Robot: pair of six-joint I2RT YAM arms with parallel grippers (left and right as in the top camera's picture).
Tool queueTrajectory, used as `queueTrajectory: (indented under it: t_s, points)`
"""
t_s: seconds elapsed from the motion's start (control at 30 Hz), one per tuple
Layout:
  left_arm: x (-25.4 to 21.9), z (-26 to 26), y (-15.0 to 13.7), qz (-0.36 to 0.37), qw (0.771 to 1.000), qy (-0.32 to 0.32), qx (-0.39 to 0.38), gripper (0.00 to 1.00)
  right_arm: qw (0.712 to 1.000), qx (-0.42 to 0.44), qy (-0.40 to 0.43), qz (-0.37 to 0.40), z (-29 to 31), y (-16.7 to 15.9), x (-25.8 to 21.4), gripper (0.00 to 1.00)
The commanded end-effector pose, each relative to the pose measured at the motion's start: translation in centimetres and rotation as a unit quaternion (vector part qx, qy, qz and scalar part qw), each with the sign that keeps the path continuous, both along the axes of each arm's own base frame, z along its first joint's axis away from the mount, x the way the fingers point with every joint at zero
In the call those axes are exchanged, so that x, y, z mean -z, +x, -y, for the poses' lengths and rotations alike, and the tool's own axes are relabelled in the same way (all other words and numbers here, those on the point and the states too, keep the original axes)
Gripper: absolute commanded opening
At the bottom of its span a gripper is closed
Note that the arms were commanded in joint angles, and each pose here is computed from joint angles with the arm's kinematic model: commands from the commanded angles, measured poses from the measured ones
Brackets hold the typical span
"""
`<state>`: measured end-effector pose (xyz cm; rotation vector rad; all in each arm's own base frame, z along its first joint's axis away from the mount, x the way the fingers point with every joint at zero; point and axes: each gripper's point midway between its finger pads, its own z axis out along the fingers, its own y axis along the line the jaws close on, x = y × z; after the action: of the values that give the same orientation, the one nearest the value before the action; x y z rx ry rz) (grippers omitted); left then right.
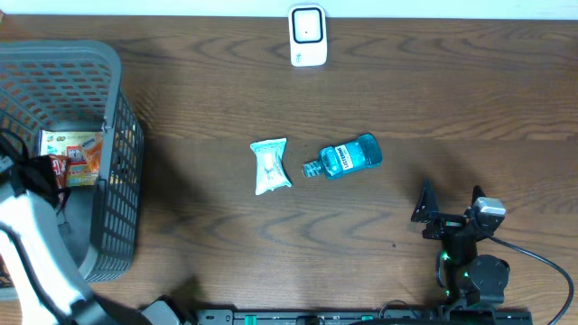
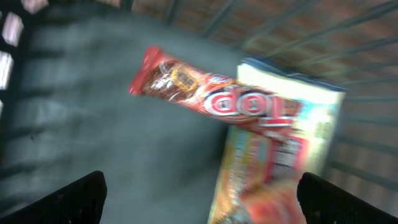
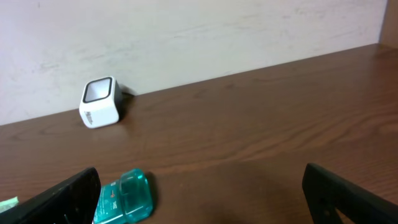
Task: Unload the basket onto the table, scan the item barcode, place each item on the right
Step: 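Release the wipes pack on the table and withdraw the left gripper, then reach into the basket and grasp the red TOP chocolate bar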
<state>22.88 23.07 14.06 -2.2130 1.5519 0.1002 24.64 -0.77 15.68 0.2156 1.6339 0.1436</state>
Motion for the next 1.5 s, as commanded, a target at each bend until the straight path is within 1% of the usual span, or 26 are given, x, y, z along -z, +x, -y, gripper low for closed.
queueTrajectory:
  t_s: [0.0, 0.13, 0.37, 0.57, 0.9, 1.03, 1.07, 1.1, 1.13, 1.17, 1.23, 1.27, 1.3, 1.33, 1.47]
  points:
    - [2.7, -0.5, 0.7, -0.005, 0.998, -0.035, -0.045, 0.98, 1.0, 0.003, 0.0, 0.001, 0.1, 0.0, 0.0, 0.99]
    - [4.9, -1.6, 1.8, -0.012, 0.998, -0.038, -0.047, 0.98, 1.0, 0.003, 0.0, 0.001, 0.1, 0.0, 0.0, 0.99]
    - [7.0, -3.5, 3.0, -0.005, 0.998, -0.029, -0.059, 0.98, 1.0, 0.003, 0.0, 0.001, 0.1, 0.0, 0.0, 0.99]
    - [8.9, -4.2, 2.3, -0.026, 0.994, -0.03, -0.099, 0.98, 1.0, 0.003, 0.0, 0.001, 0.1, 0.0, 0.0, 0.99]
    - [10.8, -4.1, 2.2, -0.043, 0.992, -0.042, -0.107, 0.98, 1.0, 0.003, 0.0, 0.001, 0.1, 0.0, 0.0, 0.99]
    - [10.8, -4.5, 1.7, -0.054, 0.992, -0.03, -0.113, 0.98, 1.0, 0.003, 0.0, 0.001, 0.1, 0.0, 0.0, 0.99]
    - [10.7, -4.6, 1.4, -0.06, 0.991, -0.024, -0.115, 0.99, 1.0, 0.003, 0.0, 0.001, 0.1, 0.0, 0.0, 0.99]
    - [10.7, -4.6, 1.1, -0.067, 0.991, -0.021, -0.115, 0.9, 1.0, 0.003, 0.0, 0.001, 0.1, 0.0, 0.0, 0.99]
    - [10.7, -4.6, 0.8, -0.076, 0.99, -0.018, -0.116, 0.76, 1.0, 0.003, 0.0, 0.001, 0.1, 0.0, 0.0, 0.99]
    - [10.7, -4.6, 0.5, -0.082, 0.99, -0.018, -0.114, 0.57, 1.0, 0.003, 0.0, 0.001, 0.1, 0.0, 0.0, 0.99]
    - [10.8, -4.4, 0.4, -0.089, 0.99, -0.021, -0.109, 0.34, 1.0, 0.003, 0.0, 0.001, 0.1, 0.0, 0.0, 0.99]
    - [10.8, -4.4, 0.3, -0.091, 0.99, -0.021, -0.105, 0.2, 1.0, 0.003, 0.0, 0.001, 0.1, 0.0, 0.0, 0.99]
    - [10.7, -4.3, 0.3, -0.092, 0.991, -0.021, -0.099, 0.09, 1.0, 0.003, 0.0, 0.001, 0.1, 0.0, 0.0, 0.99]
    - [10.6, -4.3, 0.3, -0.093, 0.991, -0.021, -0.094, 0.07, 1.0, 0.003, 0.0, 0.001, 0.1, 0.0, 0.0, 0.99]
    - [9.5, -3.9, 0.0, -0.091, 0.991, -0.021, -0.092, 0.07, 1.0, 0.003, 0.0, 0.001, 0.1, 0.0, 0.0, 0.99]
